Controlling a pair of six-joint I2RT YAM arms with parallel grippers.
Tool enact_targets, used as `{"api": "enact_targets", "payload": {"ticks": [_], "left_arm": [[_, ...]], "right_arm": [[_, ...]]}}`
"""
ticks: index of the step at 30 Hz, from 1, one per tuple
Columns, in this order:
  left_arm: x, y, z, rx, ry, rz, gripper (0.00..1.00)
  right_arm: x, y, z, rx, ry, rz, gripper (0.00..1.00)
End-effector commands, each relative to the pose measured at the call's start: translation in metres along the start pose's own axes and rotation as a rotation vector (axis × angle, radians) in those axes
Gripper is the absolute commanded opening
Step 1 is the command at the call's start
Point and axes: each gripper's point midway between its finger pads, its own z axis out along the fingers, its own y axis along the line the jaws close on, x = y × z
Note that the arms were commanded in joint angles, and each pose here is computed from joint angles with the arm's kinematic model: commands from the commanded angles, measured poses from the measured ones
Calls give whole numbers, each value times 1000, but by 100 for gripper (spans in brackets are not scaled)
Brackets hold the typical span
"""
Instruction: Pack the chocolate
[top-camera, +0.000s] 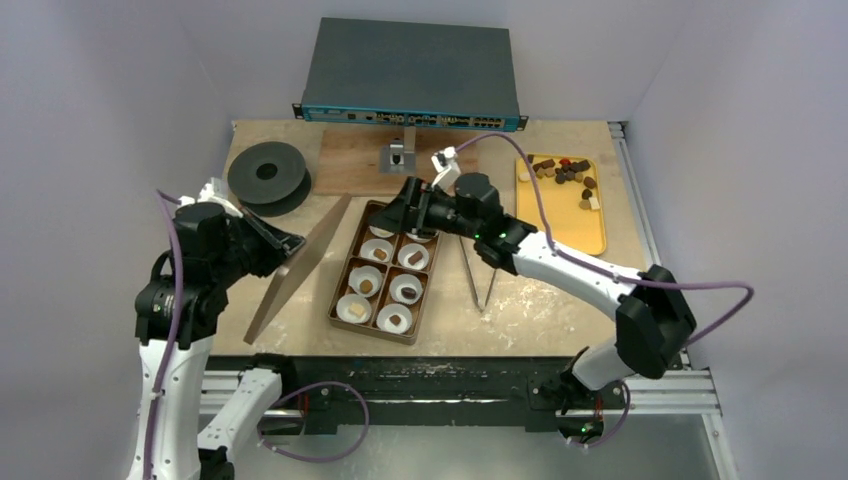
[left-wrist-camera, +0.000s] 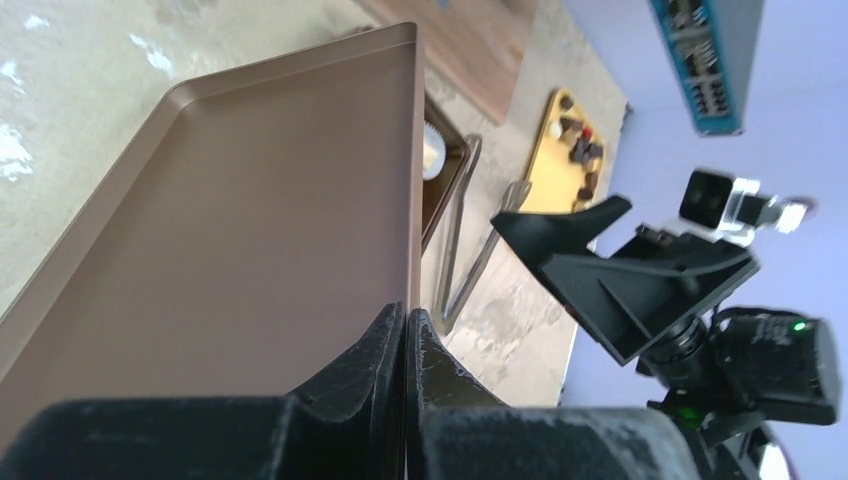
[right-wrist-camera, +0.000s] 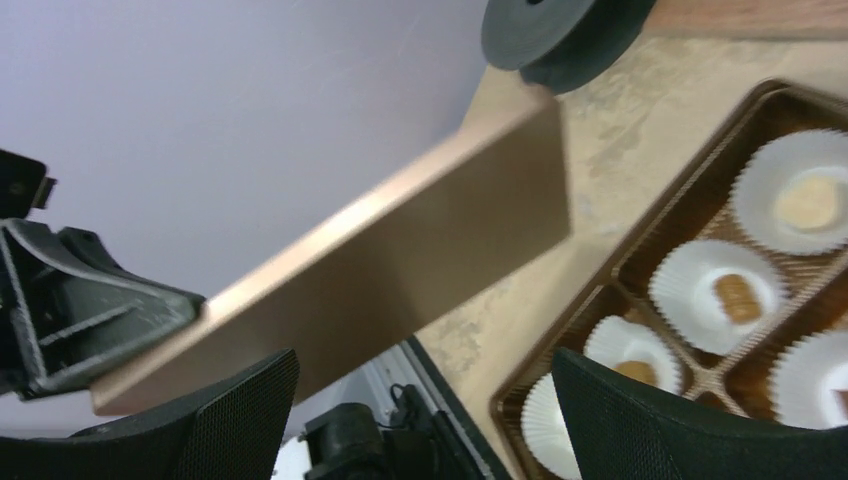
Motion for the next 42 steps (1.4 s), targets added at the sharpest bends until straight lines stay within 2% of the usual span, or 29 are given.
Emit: {"api": "enact_targets", "payload": {"ticks": [1,8,21,25,27,31,35,37,40,42], "left_arm": [[5,-20,12,109,-3,32,0],[28,-10,29,116,52,35,0],[77,7,48,136,186,27,0],[96,10,53,135,236,40,0],[104,14,56,127,260,46,0],[118,18,60,126,295,59,0],[125,22,60,116,311,83,0],[121,24,56,99,303,115,0],[112,26,47,65,294,200,1],[103,23,38,60,280,274,19]], "right_arm": [[5,28,28,-8,18,90,99],[32,13,46,66,103,183,99],[52,-20,69,159,114,353,99],[61,-32,80,184,123,380,93],[65,-36,85,188,127,387,87],[75,-43,90,190,140,408,65],[80,-47,92,178,146,416,26],[81,-46,94,167,153,415,11],[79,-41,95,154,151,406,0],[75,-32,95,140,148,396,0]]}}
